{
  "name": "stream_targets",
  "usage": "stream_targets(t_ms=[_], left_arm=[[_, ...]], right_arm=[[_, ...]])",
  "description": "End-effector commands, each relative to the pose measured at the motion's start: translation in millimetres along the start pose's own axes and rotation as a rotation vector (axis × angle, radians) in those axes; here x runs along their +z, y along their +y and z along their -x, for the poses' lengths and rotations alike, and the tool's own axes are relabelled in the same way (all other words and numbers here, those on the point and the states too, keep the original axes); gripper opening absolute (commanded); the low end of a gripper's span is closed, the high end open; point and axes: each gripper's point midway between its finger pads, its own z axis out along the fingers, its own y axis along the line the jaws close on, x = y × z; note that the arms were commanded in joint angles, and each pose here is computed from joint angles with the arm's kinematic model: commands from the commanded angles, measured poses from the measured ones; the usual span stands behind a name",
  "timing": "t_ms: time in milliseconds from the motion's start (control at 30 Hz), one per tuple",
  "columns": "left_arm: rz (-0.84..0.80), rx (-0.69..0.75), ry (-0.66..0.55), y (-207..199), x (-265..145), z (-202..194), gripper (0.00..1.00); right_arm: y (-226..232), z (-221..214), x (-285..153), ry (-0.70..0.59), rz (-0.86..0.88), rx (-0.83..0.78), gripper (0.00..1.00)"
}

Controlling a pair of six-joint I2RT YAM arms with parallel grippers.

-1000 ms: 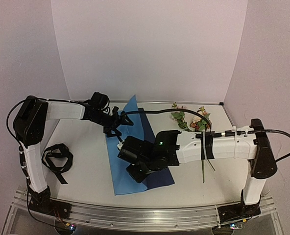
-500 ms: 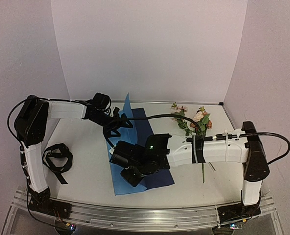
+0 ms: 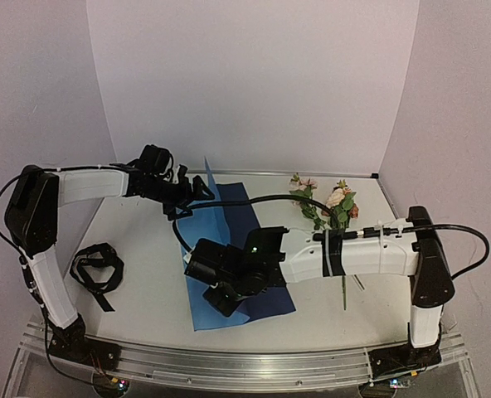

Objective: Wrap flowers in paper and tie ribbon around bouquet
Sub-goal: Pass from the right arm to the left

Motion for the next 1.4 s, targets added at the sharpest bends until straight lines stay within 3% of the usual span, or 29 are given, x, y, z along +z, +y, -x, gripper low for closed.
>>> stream_targets(t_ms=[0, 400, 567, 700, 900, 967, 1100, 1200, 1300, 1367], left_arm=[[-0.015, -0.003, -0.078, -6.0, -15.7, 18.5, 1.0], [-0.002, -0.013, -0.069, -4.3, 2.5, 26.8, 0.99], [0.082, -0.018, -0.073, 14.1, 14.6, 31.2, 0.91], [0.08, -0.02, -0.066, 15.6, 26.2, 36.2, 0.7], [0.117, -0.019, -0.08, 21.5, 30.8, 43.5, 0.16], [0.134, -0.01, -0.083, 22.7, 29.7, 45.3, 0.04], [0.186, 0.029, -0.089, 25.3, 21.1, 48.9, 0.0], [0.229, 0.071, -0.097, 28.5, 6.2, 51.2, 0.0], [0.234, 0.107, -0.078, 33.4, -8.5, 48.5, 0.0], [0.229, 0.116, -0.061, 36.4, -17.7, 44.5, 0.0]], right_arm=[[4.5, -0.2, -2.2, -0.033, 0.025, -0.003, 0.0], [14.6, -2.1, 11.0, -0.036, 0.06, -0.018, 0.0], [18.4, -0.1, 12.3, -0.033, 0.074, -0.013, 0.0], [18.8, -1.9, 12.3, -0.026, 0.077, -0.019, 0.0], [15.4, -0.5, 7.8, -0.036, 0.068, -0.025, 0.0], [15.5, 0.2, 5.7, -0.038, 0.073, -0.018, 0.09], [11.5, 6.0, -7.2, -0.064, 0.083, 0.011, 0.62], [-4.0, 15.0, -24.2, -0.095, 0.089, 0.074, 0.85], [-23.5, 22.1, -39.7, -0.12, 0.107, 0.153, 0.96], [-37.6, 26.1, -49.4, -0.136, 0.117, 0.207, 0.98]])
